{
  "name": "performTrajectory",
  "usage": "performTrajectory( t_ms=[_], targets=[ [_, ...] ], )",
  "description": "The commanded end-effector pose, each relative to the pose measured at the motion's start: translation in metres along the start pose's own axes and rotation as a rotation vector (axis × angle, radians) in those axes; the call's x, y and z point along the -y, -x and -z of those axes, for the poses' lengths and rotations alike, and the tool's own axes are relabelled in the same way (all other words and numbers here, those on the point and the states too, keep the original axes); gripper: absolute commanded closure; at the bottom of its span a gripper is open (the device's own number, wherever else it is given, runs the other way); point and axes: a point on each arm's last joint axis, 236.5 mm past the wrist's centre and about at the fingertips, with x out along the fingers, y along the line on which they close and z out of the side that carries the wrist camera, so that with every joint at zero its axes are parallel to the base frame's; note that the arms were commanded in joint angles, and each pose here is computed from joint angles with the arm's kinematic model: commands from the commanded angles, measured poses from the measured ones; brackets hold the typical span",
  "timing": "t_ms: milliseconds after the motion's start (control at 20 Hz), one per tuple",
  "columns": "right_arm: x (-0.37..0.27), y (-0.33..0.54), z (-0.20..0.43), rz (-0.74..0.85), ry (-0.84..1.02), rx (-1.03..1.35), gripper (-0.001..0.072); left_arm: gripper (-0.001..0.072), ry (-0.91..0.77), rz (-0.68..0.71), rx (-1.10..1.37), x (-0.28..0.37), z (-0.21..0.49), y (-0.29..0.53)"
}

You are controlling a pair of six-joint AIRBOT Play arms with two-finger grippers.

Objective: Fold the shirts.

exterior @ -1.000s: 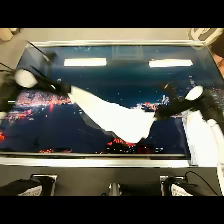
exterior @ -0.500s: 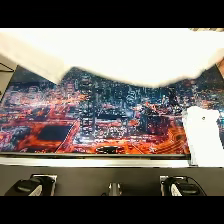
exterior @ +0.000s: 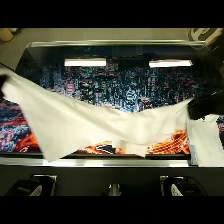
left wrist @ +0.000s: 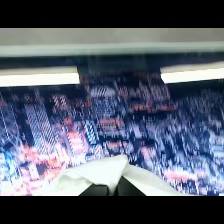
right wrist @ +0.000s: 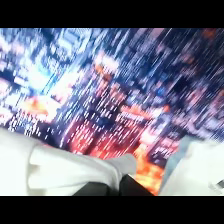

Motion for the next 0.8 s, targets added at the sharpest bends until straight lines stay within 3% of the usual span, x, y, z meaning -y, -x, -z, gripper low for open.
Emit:
performTrajectory(
  t_ms=[0,200,450,500,600,650,750],
  targets=[
    [-0.021,-0.11,0.081,-0.116,-0.07,-0.228,0.0687,0.0679,-0.005,0.04,-0.223,0.01,0.112,-0.08],
    [-0.004,-0.187,0.088,-0.074,-0.122,-0.2,0.0687,0.0678,0.064,0.047,-0.286,0.011,0.18,-0.129],
    [0.013,-0.235,0.051,-0.065,-0.25,-0.112,0.0686,0.0678,0.075,0.03,-0.37,0.009,0.206,-0.15],
    [0.009,-0.241,0.049,-0.085,-0.282,-0.104,0.0631,0.0678,0.075,0.029,-0.381,0.009,0.208,-0.152],
    [-0.004,-0.241,0.046,-0.145,-0.271,-0.103,0.0165,0.0678,0.073,0.027,-0.391,0.008,0.211,-0.154],
    [-0.013,-0.233,0.05,-0.189,-0.203,-0.132,0.0041,0.0678,0.073,0.027,-0.39,0.008,0.211,-0.154],
    [-0.031,-0.208,0.064,-0.275,-0.1,-0.223,0.0018,0.0678,0.073,0.027,-0.39,0.008,0.211,-0.154]
  ],
)
